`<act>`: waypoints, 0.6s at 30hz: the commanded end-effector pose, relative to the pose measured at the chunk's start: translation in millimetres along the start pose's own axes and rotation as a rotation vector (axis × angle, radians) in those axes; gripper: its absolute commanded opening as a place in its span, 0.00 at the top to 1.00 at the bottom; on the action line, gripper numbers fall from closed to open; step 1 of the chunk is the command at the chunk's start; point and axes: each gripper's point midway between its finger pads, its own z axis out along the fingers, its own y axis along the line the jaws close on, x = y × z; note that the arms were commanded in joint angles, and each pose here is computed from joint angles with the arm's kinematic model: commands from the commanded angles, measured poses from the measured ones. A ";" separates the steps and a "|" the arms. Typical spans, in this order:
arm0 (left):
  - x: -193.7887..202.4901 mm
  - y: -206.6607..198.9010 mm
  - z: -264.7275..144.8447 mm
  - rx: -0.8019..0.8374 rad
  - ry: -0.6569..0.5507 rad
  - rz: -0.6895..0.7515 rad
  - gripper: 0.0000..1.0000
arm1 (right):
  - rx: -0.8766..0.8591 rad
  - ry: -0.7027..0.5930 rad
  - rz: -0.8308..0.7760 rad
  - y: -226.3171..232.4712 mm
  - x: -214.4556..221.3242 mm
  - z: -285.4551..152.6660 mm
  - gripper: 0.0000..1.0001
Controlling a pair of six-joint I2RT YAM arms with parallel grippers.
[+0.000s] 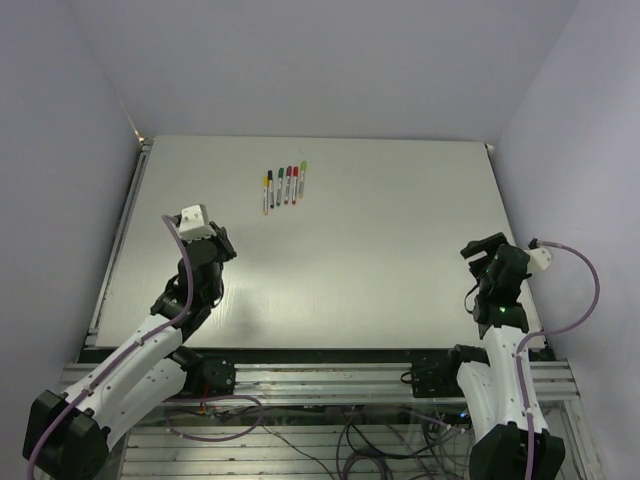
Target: Insert the pens into the pen caps
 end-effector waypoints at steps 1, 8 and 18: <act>8.3 13.2 -2.9 -0.055 0.017 0.018 0.68 | 0.056 -0.038 -0.003 -7.9 -14.5 -9.5 0.25; 16.9 22.7 -6.3 -0.081 0.034 0.034 0.68 | 0.044 -0.086 0.019 -9.2 -21.5 -18.0 0.23; 24.1 25.3 -6.0 -0.090 0.056 0.051 0.68 | 0.071 -0.082 0.056 -13.6 -18.0 -14.9 0.21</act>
